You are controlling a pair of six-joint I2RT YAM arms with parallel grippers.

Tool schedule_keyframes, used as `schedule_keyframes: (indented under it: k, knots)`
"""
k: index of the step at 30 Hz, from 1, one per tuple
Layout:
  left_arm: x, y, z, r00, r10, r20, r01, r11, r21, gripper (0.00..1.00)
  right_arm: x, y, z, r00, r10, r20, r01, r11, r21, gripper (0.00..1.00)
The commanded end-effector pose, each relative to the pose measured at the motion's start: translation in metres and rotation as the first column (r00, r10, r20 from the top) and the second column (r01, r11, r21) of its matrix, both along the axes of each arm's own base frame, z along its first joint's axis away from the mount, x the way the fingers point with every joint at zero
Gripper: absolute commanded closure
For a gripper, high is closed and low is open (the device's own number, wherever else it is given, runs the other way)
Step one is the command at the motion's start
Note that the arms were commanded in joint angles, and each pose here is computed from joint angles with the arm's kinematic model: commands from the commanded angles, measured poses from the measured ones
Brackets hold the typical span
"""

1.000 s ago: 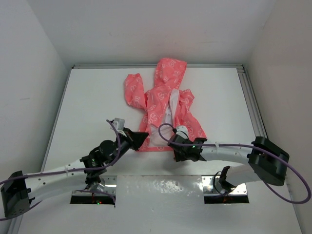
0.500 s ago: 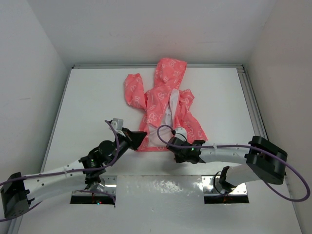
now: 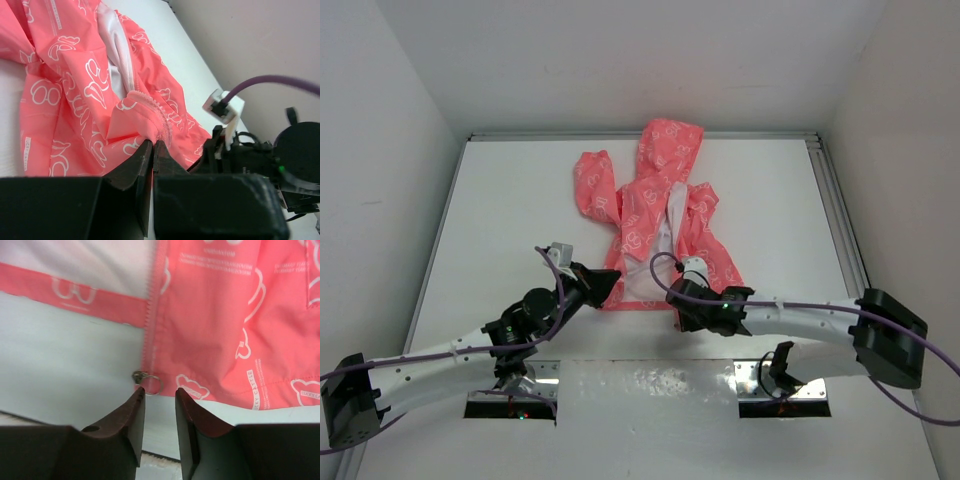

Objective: Zip up the jacket

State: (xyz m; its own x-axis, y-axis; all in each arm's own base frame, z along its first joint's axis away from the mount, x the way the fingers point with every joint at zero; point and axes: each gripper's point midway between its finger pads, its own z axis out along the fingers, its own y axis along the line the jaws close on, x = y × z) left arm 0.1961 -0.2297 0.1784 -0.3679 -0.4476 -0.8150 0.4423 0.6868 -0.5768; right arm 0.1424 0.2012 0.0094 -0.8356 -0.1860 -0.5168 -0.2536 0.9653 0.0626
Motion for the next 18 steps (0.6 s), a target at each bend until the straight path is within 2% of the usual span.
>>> schedule_keyframes:
  k: [1, 2, 3, 4, 9, 12, 13, 16, 18]
  knots:
    - [0.003, 0.0, 0.015, 0.999, 0.009, 0.04, -0.007, 0.999, -0.031, 1.0, 0.01, 0.013, 0.03, 0.997, -0.003, 0.074, -0.003, 0.997, 0.081, 0.71]
    - [0.003, 0.0, 0.017, 0.999, 0.009, 0.04, -0.007, 1.0, -0.028, 1.0, 0.011, 0.011, 0.027, 0.996, -0.01, 0.087, 0.003, 0.997, 0.08, 0.82]
    - [0.003, 0.0, 0.016, 0.999, 0.01, 0.038, -0.009, 1.0, -0.025, 1.0, 0.011, 0.008, 0.022, 0.997, -0.012, 0.083, 0.007, 0.998, 0.057, 0.86]
    - [0.003, 0.0, 0.015, 0.999, 0.009, 0.04, -0.007, 1.0, -0.028, 1.0, 0.013, 0.007, 0.022, 0.996, -0.015, 0.085, 0.013, 0.999, 0.033, 0.94]
    - [0.003, -0.001, 0.018, 0.999, 0.005, 0.043, -0.004, 1.0, -0.026, 1.0, 0.023, 0.01, 0.013, 0.994, -0.02, 0.105, 0.022, 1.0, -0.014, 0.97]
    - [0.002, -0.001, 0.017, 0.999, 0.003, 0.045, -0.001, 1.0, -0.031, 1.0, 0.03, 0.003, 0.011, 0.99, -0.04, 0.132, 0.05, 0.996, -0.068, 0.93]
    - [0.002, -0.001, 0.018, 0.999, 0.002, 0.045, -0.001, 1.0, -0.029, 1.0, 0.03, 0.004, 0.007, 0.991, -0.037, 0.129, 0.046, 0.996, -0.073, 0.84]
    - [0.001, -0.001, 0.015, 0.999, -0.001, 0.042, 0.002, 1.0, -0.031, 1.0, 0.027, 0.007, 0.0, 0.995, -0.024, 0.1, 0.033, 0.995, -0.091, 0.68]
    - [0.001, 0.0, 0.014, 0.999, -0.002, 0.041, 0.003, 0.999, -0.032, 1.0, 0.02, -0.001, -0.01, 0.997, -0.038, 0.074, 0.044, 0.995, -0.092, 0.66]
